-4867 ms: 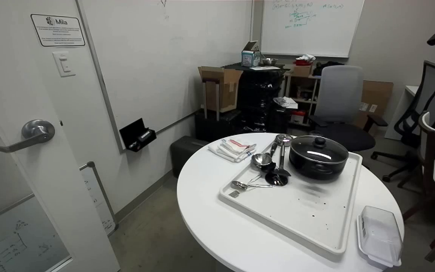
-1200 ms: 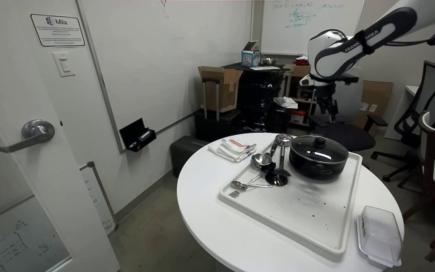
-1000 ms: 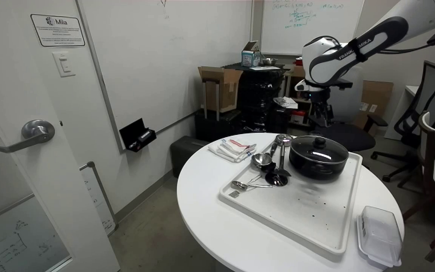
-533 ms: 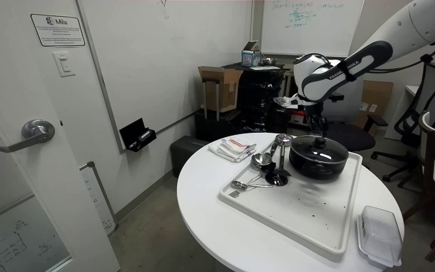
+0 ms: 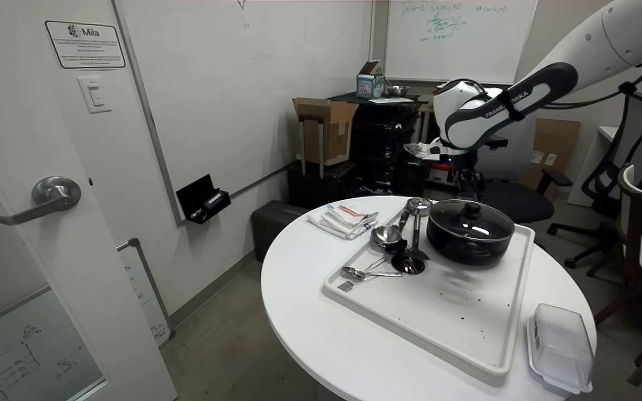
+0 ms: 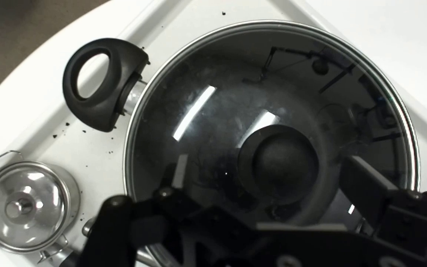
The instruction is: Uncover the pot
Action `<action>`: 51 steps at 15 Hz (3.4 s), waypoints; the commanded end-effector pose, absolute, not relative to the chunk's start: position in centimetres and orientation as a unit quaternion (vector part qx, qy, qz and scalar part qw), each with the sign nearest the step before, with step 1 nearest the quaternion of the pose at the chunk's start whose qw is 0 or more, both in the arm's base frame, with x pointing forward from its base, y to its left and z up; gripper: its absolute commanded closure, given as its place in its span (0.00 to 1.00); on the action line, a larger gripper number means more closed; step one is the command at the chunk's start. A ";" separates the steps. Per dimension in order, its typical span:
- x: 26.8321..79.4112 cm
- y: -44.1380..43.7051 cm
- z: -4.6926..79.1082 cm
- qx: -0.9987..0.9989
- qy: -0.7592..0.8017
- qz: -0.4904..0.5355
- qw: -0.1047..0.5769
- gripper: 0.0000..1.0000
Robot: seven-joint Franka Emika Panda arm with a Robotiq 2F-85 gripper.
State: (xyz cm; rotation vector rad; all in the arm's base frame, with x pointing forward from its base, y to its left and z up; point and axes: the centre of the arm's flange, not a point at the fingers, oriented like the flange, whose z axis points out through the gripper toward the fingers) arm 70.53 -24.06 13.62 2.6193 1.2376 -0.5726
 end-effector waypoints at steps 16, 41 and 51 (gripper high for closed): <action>68.0 -23.7 10.2 0.886 0.425 -0.166 0.077 0.00; 62.5 -26.0 15.5 0.898 0.424 -0.078 0.087 0.75; 63.4 -25.9 20.0 0.899 0.417 -0.064 0.113 0.75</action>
